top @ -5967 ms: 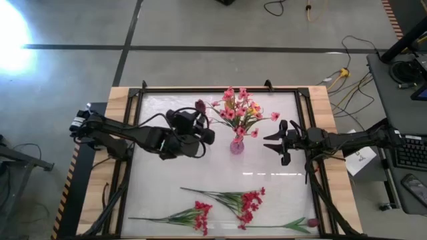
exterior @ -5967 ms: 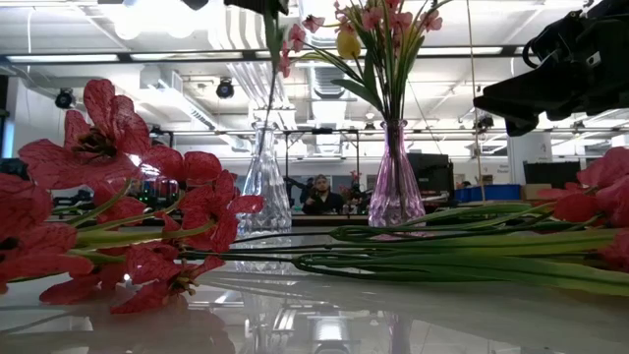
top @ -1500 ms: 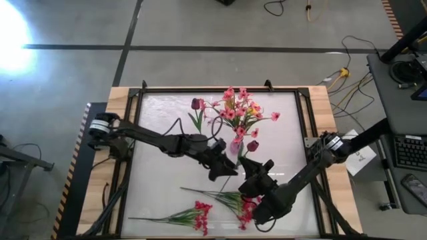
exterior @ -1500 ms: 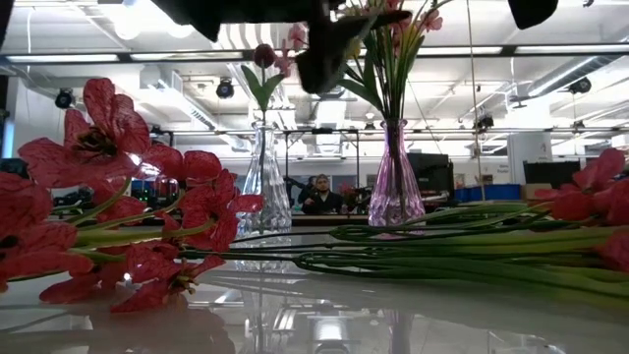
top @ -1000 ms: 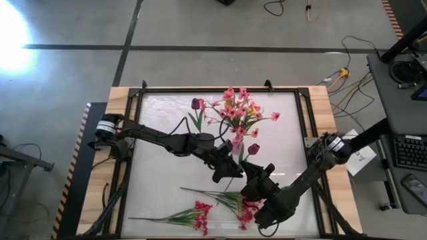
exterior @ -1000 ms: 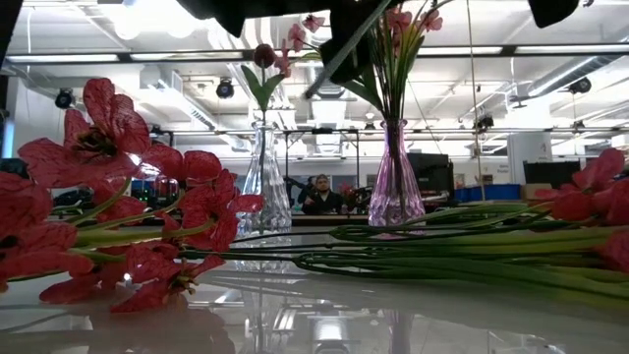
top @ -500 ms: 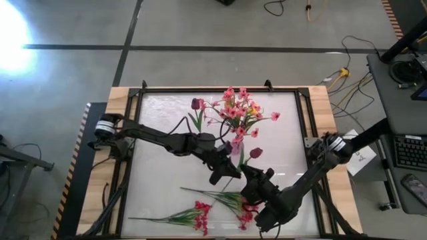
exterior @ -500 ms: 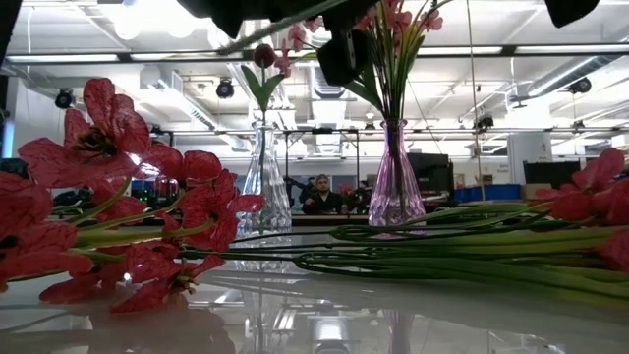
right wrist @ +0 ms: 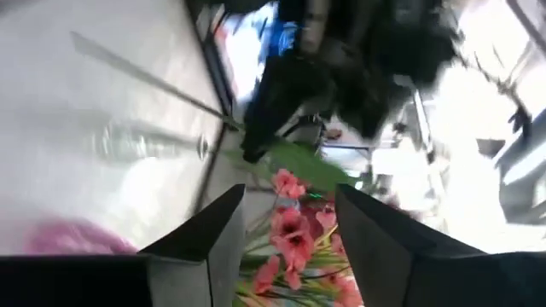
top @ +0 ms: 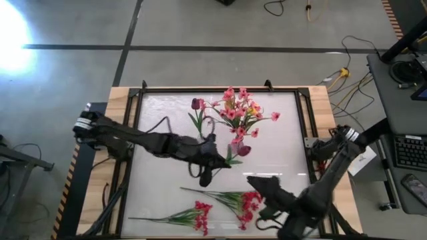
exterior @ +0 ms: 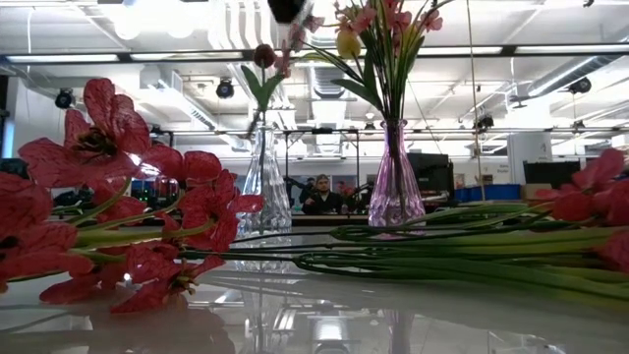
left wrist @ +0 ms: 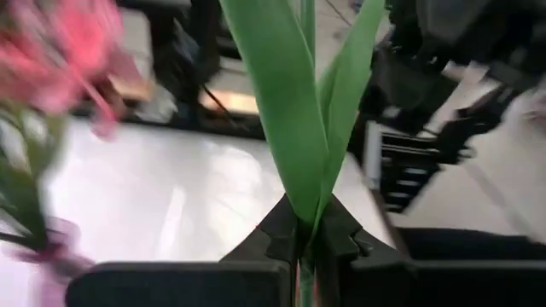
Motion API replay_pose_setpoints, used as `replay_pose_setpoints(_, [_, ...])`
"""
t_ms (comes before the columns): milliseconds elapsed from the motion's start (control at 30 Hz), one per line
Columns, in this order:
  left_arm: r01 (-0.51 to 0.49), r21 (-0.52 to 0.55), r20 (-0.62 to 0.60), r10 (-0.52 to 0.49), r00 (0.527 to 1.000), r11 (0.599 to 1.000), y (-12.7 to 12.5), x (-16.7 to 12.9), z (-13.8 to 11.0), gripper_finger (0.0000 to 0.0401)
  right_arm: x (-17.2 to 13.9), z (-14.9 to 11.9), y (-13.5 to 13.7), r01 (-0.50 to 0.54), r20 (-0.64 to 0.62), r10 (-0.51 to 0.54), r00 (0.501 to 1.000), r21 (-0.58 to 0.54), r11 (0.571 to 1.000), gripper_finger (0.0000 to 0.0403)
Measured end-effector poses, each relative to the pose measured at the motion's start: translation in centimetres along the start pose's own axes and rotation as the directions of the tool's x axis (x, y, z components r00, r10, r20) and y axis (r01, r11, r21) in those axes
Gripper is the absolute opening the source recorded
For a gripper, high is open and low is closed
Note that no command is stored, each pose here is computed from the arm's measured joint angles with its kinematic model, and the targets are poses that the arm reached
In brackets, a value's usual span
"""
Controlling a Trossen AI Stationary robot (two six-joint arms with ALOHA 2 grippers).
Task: Sort flowers into vase by color
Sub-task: Put the dark red flower into the transparent vase
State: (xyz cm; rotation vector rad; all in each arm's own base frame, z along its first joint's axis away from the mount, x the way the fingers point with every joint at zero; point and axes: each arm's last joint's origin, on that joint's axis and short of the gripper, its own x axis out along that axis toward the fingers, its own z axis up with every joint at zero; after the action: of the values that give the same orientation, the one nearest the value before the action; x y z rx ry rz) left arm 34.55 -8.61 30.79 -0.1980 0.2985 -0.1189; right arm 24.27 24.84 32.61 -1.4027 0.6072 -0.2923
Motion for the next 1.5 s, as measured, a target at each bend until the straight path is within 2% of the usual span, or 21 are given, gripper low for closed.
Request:
replay_pose_setpoints(100, [-0.085, 0.115, 0.059, 0.079, 0.995, 0.99, -1.8, -2.1, 0.2, 0.0, -1.8, -0.7, -1.5, -0.002, 0.055, -0.009, 0.998, 0.18, 0.984, 0.0183])
replay_pose_setpoints(167, [-0.19, 0.173, 0.127, 0.169, 0.977, 0.966, -3.0, -3.6, 0.3, 0.0, -2.7, -1.2, -2.2, -0.012, 0.082, -0.013, 0.997, 0.296, 0.955, 0.0183])
replay_pose_setpoints(233, [-0.316, 0.206, 0.234, 0.267, 0.935, 0.926, -4.0, -5.1, 0.3, 0.0, -3.6, -1.7, -2.7, -0.029, 0.107, -0.014, 0.994, 0.391, 0.92, 0.0182])
replay_pose_setpoints(300, [-0.402, 0.209, 0.336, 0.321, 0.886, 0.891, -4.3, -6.4, 0.2, 0.0, -4.2, -2.2, -3.2, -0.043, 0.124, -0.015, 0.992, 0.454, 0.89, 0.0178])
replay_pose_setpoints(433, [-0.479, 0.166, 0.465, 0.359, 0.809, 0.862, -3.1, -8.2, -0.8, 0.0, -4.5, -2.6, -3.7, -0.054, 0.136, -0.018, 0.991, 0.504, 0.862, 0.0167])
replay_pose_setpoints(500, [-0.571, 0.162, 0.49, 0.437, 0.754, 0.805, -2.2, -8.8, -1.5, 0.0, -4.5, -2.6, -3.7, -0.054, 0.136, -0.017, 0.991, 0.503, 0.862, 0.0162])
replay_pose_setpoints(567, [-0.68, 0.166, 0.49, 0.539, 0.685, 0.714, -1.0, -9.3, -2.3, 0.0, -4.5, -2.6, -3.7, -0.051, 0.134, -0.017, 0.991, 0.489, 0.871, 0.0158])
replay_pose_setpoints(600, [-0.706, 0.167, 0.495, 0.561, 0.664, 0.688, -0.5, -9.4, -2.4, 0.0, -4.5, -2.6, -3.7, -0.05, 0.134, -0.018, 0.991, 0.485, 0.873, 0.0156])
replay_pose_setpoints(633, [-0.715, 0.158, 0.508, 0.564, 0.651, 0.681, -0.1, -9.6, -2.5, 0.0, -4.5, -2.5, -3.6, -0.049, 0.134, -0.017, 0.991, 0.476, 0.878, 0.0154])
replay_pose_setpoints(700, [-0.696, 0.127, 0.548, 0.535, 0.643, 0.706, 0.6, -9.8, -2.4, 0.0, -4.3, -2.5, -3.6, -0.043, 0.127, -0.019, 0.992, 0.468, 0.882, 0.015])
replay_pose_setpoints(800, [-0.655, 0.119, 0.58, 0.483, 0.656, 0.747, 1.2, -9.7, -2.1, 0.0, -4.2, -2.5, -3.5, -0.041, 0.122, -0.019, 0.992, 0.469, 0.882, 0.0145])
replay_pose_setpoints(967, [-0.667, 0.089, 0.571, 0.511, 0.643, 0.74, 1.6, -9.1, -2.0, 0.0, -4.0, -2.5, -3.5, -0.041, 0.118, -0.019, 0.993, 0.487, 0.872, 0.0139])
replay_pose_setpoints(1167, [-0.638, 0.052, 0.547, 0.512, 0.662, 0.769, 1.6, -8.6, -2.4, 0.0, -4.0, -2.9, -3.3, -0.046, 0.105, -0.012, 0.994, 0.536, 0.843, 0.014])
replay_pose_setpoints(1267, [-0.64, 0.074, 0.522, 0.517, 0.678, 0.765, 1.6, -8.4, -2.7, 0.0, -4.0, -3.2, -3.2, -0.047, 0.095, -0.007, 0.995, 0.552, 0.833, 0.014])
replay_pose_setpoints(1367, [-0.655, 0.064, 0.516, 0.537, 0.668, 0.753, 1.6, -8.4, -2.7, 0.0, -3.9, -3.4, -3.1, -0.046, 0.089, -0.004, 0.996, 0.558, 0.829, 0.0138])
replay_pose_setpoints(1500, [-0.64, 0.034, 0.504, 0.54, 0.674, 0.767, 1.7, -8.2, -2.9, 0.0, -3.9, -3.4, -3.1, -0.046, 0.087, -0.004, 0.996, 0.561, 0.827, 0.0137])
